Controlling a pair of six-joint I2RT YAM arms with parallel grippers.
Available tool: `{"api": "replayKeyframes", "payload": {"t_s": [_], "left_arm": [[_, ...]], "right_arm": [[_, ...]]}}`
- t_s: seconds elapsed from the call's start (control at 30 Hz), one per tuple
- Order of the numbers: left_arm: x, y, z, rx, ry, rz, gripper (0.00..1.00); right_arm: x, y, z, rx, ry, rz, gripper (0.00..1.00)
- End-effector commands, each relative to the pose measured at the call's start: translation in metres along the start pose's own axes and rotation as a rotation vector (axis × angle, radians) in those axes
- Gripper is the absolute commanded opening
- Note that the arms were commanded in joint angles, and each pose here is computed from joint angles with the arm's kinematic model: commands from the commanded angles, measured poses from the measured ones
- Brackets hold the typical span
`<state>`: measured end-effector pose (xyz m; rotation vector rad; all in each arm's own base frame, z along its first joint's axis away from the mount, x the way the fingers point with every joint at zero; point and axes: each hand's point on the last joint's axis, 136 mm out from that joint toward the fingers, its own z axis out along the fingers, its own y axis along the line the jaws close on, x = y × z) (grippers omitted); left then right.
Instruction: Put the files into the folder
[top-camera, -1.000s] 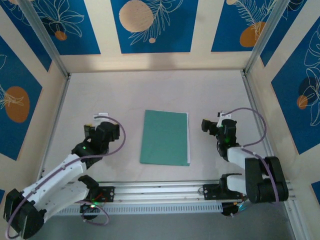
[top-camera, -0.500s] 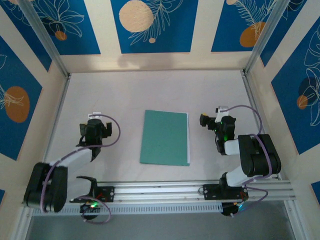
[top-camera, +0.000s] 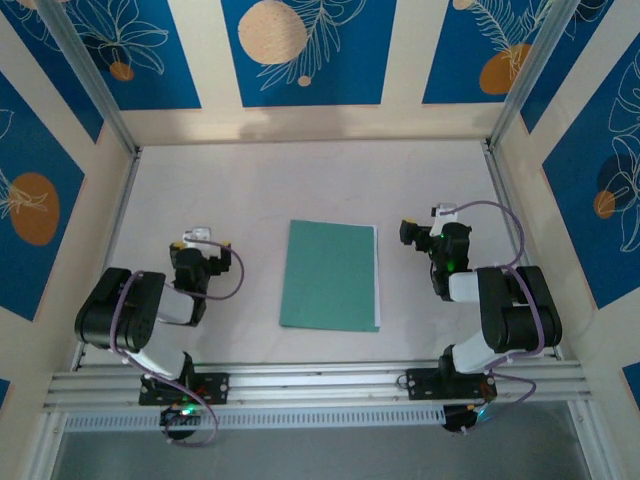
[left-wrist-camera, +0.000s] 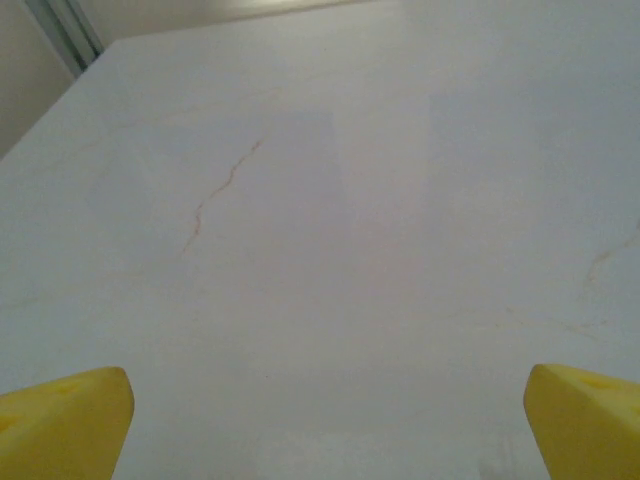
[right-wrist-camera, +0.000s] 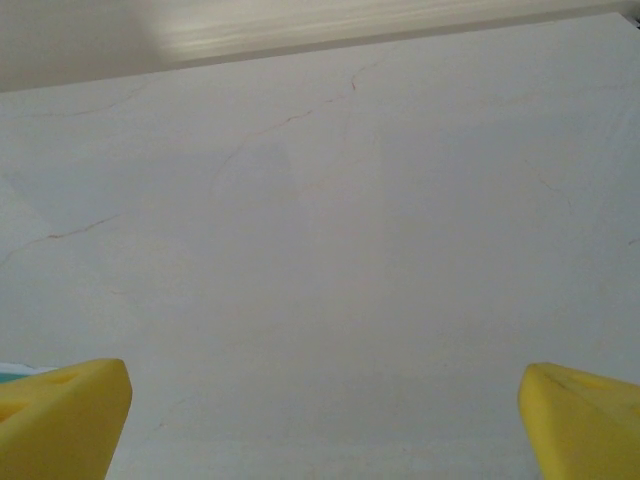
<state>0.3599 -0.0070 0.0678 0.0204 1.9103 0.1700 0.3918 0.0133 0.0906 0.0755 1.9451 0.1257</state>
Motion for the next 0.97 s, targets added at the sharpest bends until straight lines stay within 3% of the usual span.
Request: {"api": "replayKeyframes", "payload": {"t_s": [0.0, 0.2, 0.93], "left_arm": [[-0.038, 0.007, -0.004, -0.014, -0.163, -0.04, 1.0], [-0.033, 0.004, 0.025, 0.046, -0.011, -0.055, 1.0], [-0.034, 0.006, 0.022, 0.031, -0.031, -0.055, 1.0]], "right_arm": [[-0.005, -0.002, 0.002, 0.015, -0.013, -0.011, 0.99], [-0.004, -0.002, 0.002, 0.017, -0.012, -0.011, 0.99], [-0.005, -0.001, 0.003, 0.018, -0.011, -0.018, 0.99]]}}
